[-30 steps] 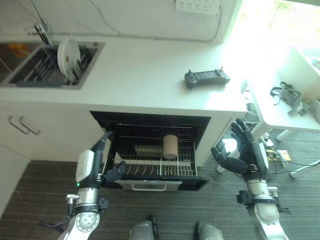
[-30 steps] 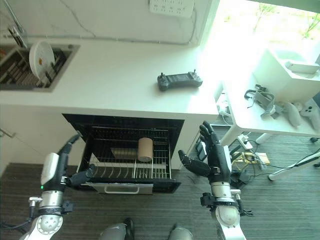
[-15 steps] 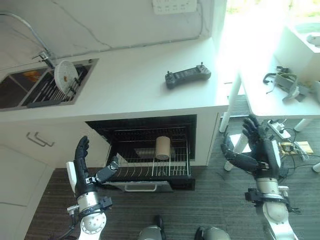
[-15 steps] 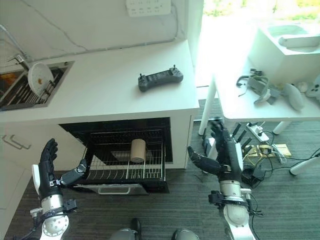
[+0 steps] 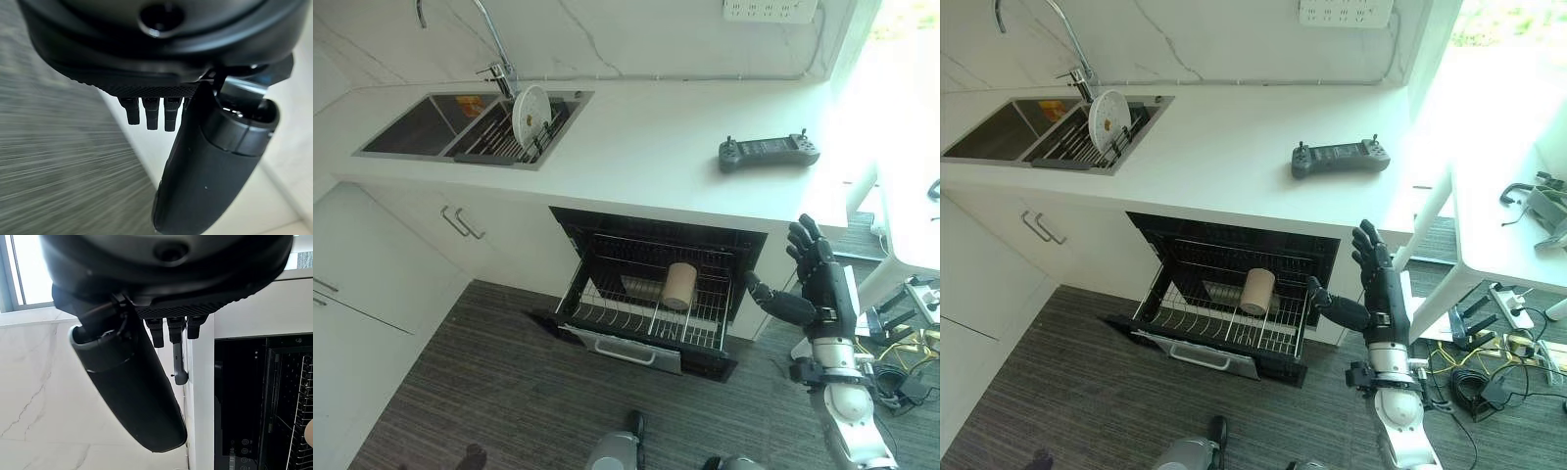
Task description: Place the dishes in the dishwasher.
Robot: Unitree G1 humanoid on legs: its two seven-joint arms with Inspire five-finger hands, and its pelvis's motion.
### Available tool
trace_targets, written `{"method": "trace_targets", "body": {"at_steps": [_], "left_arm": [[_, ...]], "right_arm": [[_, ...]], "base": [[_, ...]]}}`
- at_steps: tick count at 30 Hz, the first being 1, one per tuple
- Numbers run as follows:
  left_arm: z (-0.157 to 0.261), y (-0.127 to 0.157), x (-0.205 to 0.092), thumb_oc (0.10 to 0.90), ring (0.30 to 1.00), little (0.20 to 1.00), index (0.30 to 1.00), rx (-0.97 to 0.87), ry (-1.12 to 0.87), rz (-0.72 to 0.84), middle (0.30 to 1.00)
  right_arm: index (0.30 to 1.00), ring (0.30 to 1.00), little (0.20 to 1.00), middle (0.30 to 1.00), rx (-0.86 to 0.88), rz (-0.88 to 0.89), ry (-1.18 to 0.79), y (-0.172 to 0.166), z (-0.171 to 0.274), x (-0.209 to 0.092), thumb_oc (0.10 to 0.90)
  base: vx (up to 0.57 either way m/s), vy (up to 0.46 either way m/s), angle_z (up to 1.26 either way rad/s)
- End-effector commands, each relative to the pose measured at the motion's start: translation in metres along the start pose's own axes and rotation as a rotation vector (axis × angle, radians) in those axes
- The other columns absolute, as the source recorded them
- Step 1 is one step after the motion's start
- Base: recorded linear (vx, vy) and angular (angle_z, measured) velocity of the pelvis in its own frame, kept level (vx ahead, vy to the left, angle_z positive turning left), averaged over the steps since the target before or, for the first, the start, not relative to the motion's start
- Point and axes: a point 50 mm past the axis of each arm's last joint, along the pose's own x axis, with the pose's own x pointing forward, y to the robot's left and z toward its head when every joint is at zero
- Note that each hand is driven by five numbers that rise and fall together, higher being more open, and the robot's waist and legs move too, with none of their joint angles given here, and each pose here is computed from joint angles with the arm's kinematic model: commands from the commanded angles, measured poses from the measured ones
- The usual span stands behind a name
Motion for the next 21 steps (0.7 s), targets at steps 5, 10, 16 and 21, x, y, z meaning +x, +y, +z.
{"method": "trace_targets", "body": {"at_steps": [5, 10, 16, 21], "left_arm": [[-0.038, -0.044, -0.022, 0.800, 0.900, 0.900, 0.900, 0.482, 0.258, -0.754, 0.900], [-0.024, -0.069, -0.027, 0.800, 0.900, 0.900, 0.900, 0.716, 0.236, -0.878, 0.900], [-0.004, -0.073, -0.015, 0.800, 0.900, 0.900, 0.900, 0.945, 0.076, -0.764, 0.900], [0.007, -0.075, -0.009, 0.800, 0.900, 0.900, 0.900, 1.021, -0.003, -0.719, 0.900]], "right_arm": [[0.900, 0.900, 0.900, 0.900, 0.106, 0.048, -0.225, 0.004, 0.044, 0.028, 0.800], [0.900, 0.900, 0.900, 0.900, 0.109, 0.067, -0.204, 0.001, 0.047, 0.030, 0.800], [0.900, 0.900, 0.900, 0.900, 0.116, 0.072, -0.179, -0.001, 0.043, 0.025, 0.800], [0.900, 0.900, 0.900, 0.900, 0.119, 0.090, -0.172, 0.001, 0.042, 0.024, 0.800]], "base": [[-0.02, -0.027, -0.08], [0.03, 0.095, -0.74], [0.03, 0.087, -0.24], [0.02, 0.047, -0.05]]}}
